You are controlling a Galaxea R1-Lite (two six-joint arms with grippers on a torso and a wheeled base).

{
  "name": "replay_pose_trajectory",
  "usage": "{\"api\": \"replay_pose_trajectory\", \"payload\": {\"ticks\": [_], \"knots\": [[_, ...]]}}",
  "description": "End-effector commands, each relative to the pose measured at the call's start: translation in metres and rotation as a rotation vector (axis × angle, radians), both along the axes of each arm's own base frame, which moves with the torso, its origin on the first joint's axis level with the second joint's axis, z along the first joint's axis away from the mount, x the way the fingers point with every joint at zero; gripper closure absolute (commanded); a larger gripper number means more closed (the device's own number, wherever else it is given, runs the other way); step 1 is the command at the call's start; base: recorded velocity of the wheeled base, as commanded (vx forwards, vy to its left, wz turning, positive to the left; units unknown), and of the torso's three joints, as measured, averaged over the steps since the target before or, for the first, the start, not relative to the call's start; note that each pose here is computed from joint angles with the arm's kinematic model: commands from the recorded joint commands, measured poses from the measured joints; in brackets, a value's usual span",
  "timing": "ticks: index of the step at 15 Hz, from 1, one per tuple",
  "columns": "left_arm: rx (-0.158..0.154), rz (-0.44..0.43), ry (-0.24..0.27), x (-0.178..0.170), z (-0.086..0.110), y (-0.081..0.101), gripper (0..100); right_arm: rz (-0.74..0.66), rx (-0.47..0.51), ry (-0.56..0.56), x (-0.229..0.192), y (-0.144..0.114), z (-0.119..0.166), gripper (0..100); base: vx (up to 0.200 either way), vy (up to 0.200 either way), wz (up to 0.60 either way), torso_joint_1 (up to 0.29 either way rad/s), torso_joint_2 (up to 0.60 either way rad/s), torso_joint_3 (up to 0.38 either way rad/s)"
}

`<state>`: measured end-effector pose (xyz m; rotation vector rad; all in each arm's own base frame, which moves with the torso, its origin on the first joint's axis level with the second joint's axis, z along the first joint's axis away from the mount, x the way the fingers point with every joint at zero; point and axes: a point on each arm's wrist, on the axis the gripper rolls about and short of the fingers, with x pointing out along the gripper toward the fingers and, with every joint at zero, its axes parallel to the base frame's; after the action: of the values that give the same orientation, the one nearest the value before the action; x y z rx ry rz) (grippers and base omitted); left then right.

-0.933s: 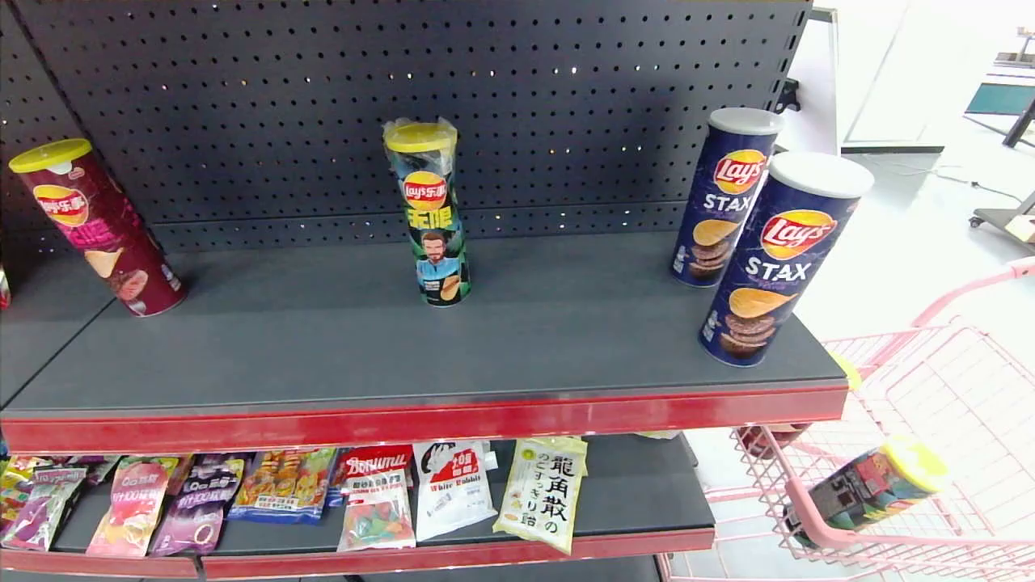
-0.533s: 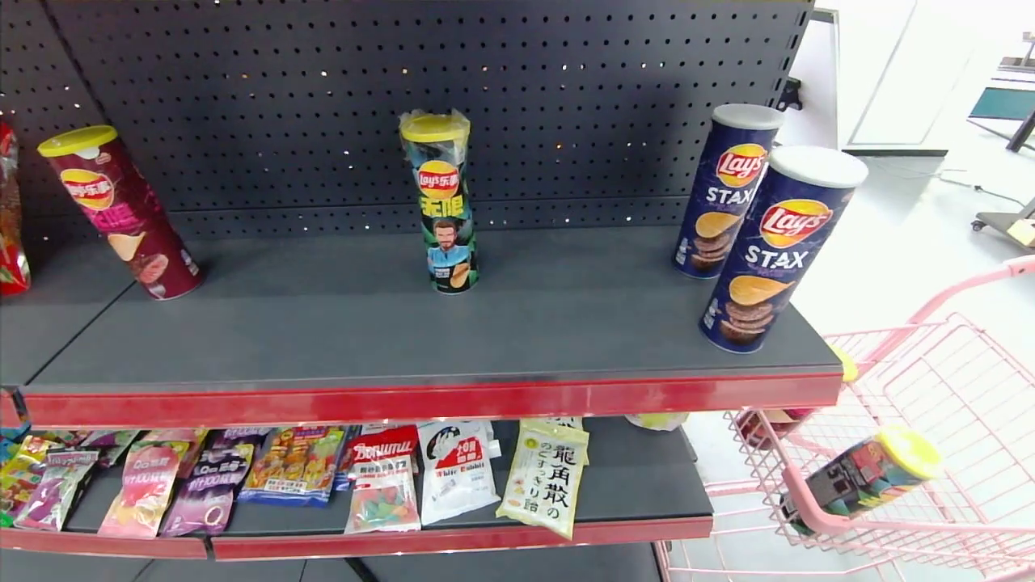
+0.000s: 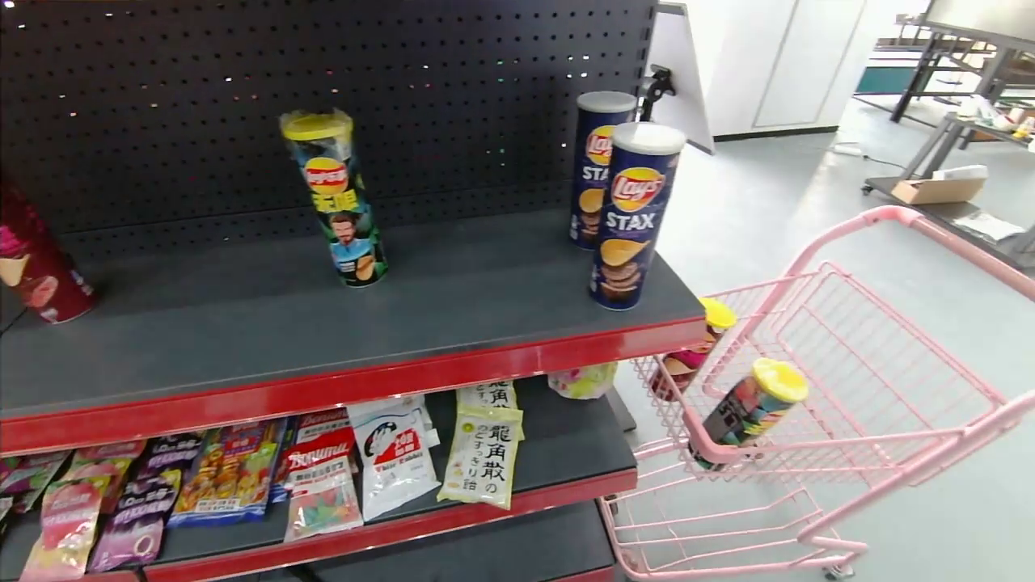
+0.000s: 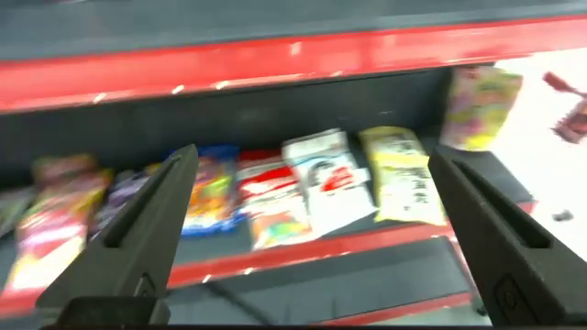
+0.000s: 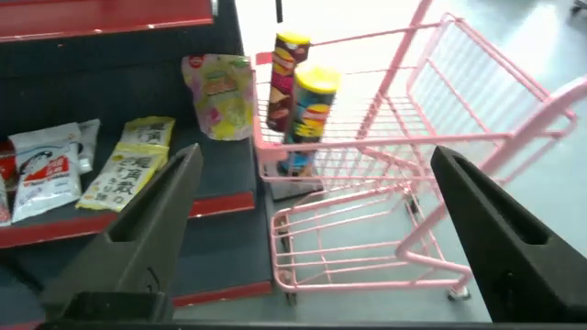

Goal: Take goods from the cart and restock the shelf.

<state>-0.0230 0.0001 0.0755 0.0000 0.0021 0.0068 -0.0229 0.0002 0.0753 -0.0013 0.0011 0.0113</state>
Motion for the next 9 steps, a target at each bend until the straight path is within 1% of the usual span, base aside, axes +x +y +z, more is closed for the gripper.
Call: {"api": "replay_pose_trajectory", "payload": {"ticks": [1, 3, 7, 9], "knots": [[0.0, 0.001, 0.001, 0.0001, 0.0, 0.0, 0, 0.001, 0.0, 0.0, 0.0001, 0.0, 0.0001, 0, 0.0, 0.0, -0.6, 0.007, 0.01, 0.007], [0.0, 0.001, 0.001, 0.0001, 0.0, 0.0, 0, 0.001, 0.0, 0.0, 0.0001, 0.0, 0.0001, 0, 0.0, 0.0, -0.6, 0.0, 0.0, 0.002], [0.0, 0.001, 0.001, 0.0001, 0.0, 0.0, 0, 0.001, 0.0, 0.0, 0.0001, 0.0, 0.0001, 0, 0.0, 0.0, 0.0, 0.0, 0.0, 0.0], [0.0, 0.001, 0.002, 0.0001, -0.0002, 0.0, 0, 0.001, 0.004, 0.001, 0.0001, 0.0, 0.0001, 0, 0.0, 0.0, 0.0, -0.095, 0.26, 0.159]]}}
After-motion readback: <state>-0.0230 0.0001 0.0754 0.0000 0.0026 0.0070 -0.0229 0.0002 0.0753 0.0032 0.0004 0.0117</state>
